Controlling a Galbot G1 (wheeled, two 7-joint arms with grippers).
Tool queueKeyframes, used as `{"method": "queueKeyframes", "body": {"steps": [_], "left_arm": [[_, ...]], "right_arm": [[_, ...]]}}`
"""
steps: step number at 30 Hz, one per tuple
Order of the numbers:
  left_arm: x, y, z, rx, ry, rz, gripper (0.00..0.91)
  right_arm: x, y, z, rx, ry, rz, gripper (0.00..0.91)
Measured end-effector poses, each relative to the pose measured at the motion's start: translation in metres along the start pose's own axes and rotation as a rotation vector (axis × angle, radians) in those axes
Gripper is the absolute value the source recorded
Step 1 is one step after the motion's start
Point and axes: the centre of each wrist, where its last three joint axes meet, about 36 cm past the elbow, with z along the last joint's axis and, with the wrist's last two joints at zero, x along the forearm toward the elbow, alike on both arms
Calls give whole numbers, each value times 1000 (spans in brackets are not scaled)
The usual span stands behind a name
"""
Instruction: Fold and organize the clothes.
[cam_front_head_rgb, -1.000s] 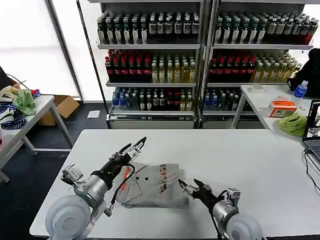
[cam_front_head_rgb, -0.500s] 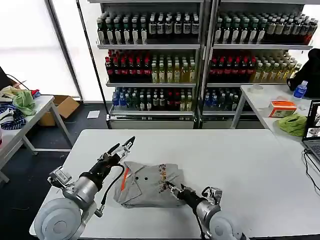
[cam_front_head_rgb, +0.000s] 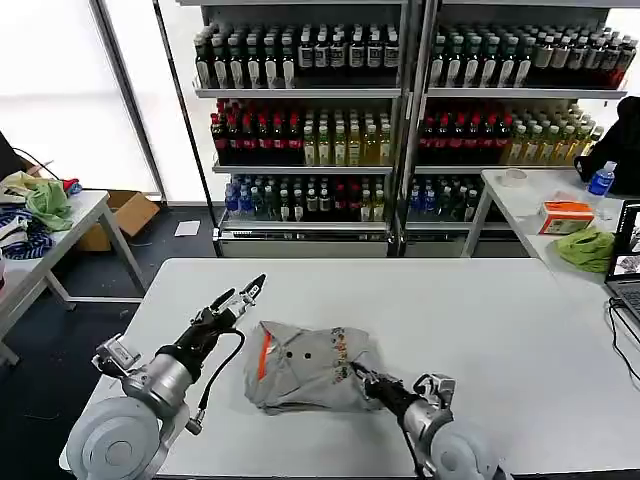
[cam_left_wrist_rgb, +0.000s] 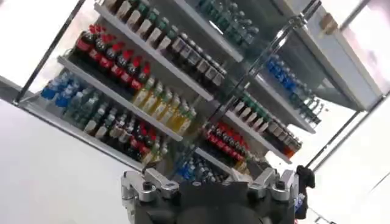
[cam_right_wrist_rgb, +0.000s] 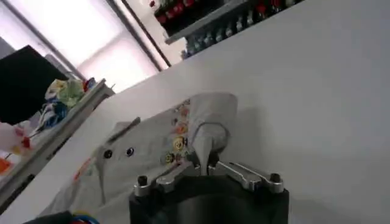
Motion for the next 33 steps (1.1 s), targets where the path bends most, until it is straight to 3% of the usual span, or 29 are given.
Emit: {"method": "queueKeyframes", "body": {"steps": [7, 8, 9, 17, 23, 29, 33], "left_arm": [[-1, 1, 2, 2, 6, -1, 907], [-2, 1, 3, 2, 8, -1, 907], [-2, 1, 3, 3, 10, -1, 907], [-4, 2, 6, 7, 13, -8, 907], [-6, 2, 5, 9, 5, -5, 907], [-5, 1, 4, 5, 4, -4, 907], [-2, 1, 4, 4, 4, -8, 907]], "right_arm": [[19, -29, -23, 123, -16, 79, 0], [21, -33, -27, 143, -20, 93, 242], [22, -36, -29, 162, -21, 105, 907], [33, -51, -40, 297, -54, 200, 907], [45, -61, -59, 373, -128, 283, 907], [46, -47, -73, 413, -225, 296, 907], [36, -26, -73, 423, -252, 285, 907]]}}
